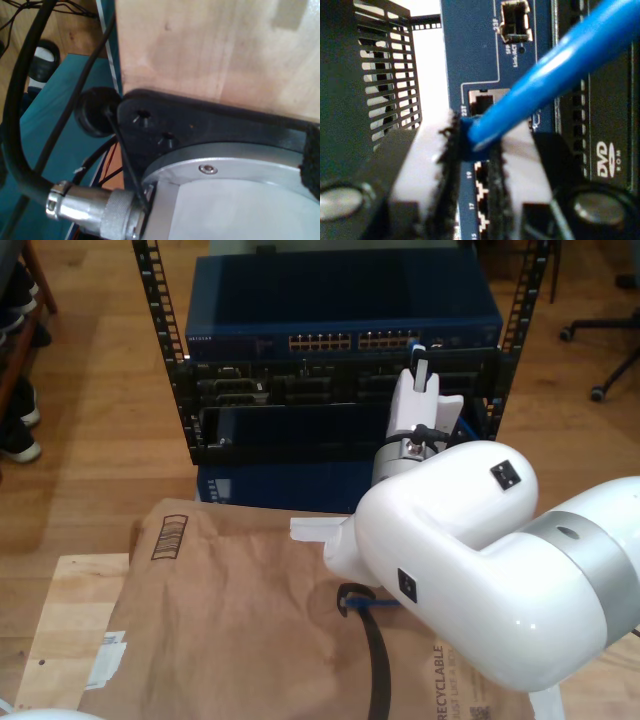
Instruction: Grab the cable and plug it in
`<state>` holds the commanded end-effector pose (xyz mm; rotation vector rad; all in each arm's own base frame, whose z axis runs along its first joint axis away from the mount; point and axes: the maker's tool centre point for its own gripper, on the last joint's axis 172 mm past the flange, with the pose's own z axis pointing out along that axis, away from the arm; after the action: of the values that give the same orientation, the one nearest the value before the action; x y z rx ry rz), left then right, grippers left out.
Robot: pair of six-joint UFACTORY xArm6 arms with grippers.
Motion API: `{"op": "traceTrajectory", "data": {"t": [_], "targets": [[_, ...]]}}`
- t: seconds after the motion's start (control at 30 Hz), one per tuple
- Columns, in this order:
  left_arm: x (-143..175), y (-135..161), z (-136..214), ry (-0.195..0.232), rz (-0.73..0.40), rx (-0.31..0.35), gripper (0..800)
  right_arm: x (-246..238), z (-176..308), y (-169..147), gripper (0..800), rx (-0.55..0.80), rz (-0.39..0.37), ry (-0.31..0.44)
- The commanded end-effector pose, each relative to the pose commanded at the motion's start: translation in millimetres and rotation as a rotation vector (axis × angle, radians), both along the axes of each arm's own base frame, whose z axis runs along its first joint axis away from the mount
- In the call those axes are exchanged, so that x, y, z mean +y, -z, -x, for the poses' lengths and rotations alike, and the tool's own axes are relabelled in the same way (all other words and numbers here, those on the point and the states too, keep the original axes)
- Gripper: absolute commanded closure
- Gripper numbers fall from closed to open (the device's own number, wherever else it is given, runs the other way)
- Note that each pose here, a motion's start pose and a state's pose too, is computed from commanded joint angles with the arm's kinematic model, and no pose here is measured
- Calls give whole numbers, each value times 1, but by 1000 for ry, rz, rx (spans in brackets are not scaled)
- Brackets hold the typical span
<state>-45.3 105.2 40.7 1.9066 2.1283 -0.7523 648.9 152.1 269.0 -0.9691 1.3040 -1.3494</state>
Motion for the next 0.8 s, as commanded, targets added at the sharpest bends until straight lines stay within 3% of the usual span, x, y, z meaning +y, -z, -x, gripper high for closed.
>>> {"op": "traceTrajectory", "data": {"t": [0.8], "targets": [[0,0,0,0,0,0,1,-6,-8,-1,800,-13,-6,13]]}}
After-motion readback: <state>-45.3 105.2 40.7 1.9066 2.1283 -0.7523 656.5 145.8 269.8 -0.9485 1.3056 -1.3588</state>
